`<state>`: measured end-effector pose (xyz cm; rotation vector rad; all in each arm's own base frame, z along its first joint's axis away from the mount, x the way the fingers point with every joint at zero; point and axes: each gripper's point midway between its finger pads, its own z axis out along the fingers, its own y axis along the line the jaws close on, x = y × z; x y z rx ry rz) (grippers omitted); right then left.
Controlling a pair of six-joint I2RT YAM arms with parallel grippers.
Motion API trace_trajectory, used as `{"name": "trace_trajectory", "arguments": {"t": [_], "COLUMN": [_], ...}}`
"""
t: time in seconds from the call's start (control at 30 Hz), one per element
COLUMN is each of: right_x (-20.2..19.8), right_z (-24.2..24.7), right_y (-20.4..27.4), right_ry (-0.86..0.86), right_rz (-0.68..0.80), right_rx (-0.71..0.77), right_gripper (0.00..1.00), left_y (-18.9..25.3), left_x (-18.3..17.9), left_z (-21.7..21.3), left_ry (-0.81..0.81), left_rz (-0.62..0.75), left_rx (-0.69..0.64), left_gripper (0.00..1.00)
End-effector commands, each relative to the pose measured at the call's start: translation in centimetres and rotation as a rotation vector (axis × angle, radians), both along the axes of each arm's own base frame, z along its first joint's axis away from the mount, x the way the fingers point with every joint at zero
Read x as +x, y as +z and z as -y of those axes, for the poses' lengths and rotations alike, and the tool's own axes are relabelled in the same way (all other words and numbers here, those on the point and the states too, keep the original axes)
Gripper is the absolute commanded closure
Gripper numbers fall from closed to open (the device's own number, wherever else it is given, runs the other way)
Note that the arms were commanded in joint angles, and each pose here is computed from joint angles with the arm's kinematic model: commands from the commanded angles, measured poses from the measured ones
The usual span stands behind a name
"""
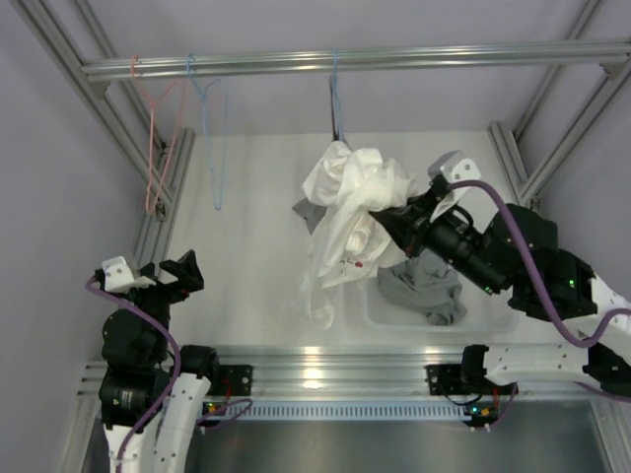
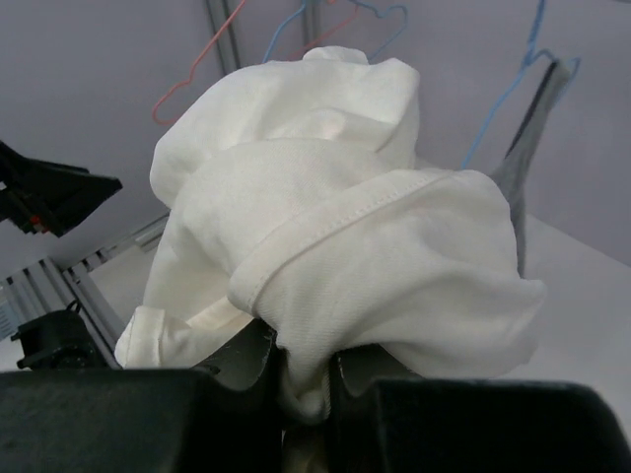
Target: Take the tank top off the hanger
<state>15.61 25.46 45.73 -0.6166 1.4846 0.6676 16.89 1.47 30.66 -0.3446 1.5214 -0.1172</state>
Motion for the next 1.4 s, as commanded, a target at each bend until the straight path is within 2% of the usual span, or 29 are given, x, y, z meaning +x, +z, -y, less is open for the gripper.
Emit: {"name": "trace_trajectory", "arguments": {"t": [0.0, 0.27, 0.5, 0.67, 1.0, 1.27, 1.37], "right_x": [0.9, 3.2, 3.6, 3.7, 3.7, 3.2, 3.2], "right_z": [4.4, 11.8, 14.5, 18.3, 16.2, 14.7, 14.1], "right_y": [3.2, 2.9, -2.8, -7.8, -16.1, -21.4, -24.9], "right_ry": [-0.135, -0.479, -0.642, -0.85, -0.847, -0.825, -0.835], "right_rz": [0.058, 0.029, -0.046, -0.1, -0.256, -0.387, -0.438], "right_rx": [0.018, 0.012, -0.041, -0.109, -0.138, 0.043, 0.016], "right_gripper": [1.0, 1.0, 1.0, 1.0, 1.0, 1.0, 1.0], "left_y": [0.7, 0.7, 0.8, 0.7, 0.7, 0.7, 0.7], "left_x": [0.0, -0.2, -0.2, -0.1, -0.1, -0.1, -0.1], "left_z": [-0.1, -0.1, 0.0, 0.3, 0.7, 0.6, 0.7], "left_ry": [0.009, 0.009, 0.0, -0.017, -0.037, -0.035, -0.041], "left_rz": [0.038, 0.043, 0.047, 0.041, 0.041, 0.044, 0.044], "left_rx": [-0.016, -0.018, -0.016, -0.014, -0.016, -0.016, -0.016], "left_gripper": [0.01, 0.01, 0.01, 0.01, 0.01, 0.01, 0.01]}}
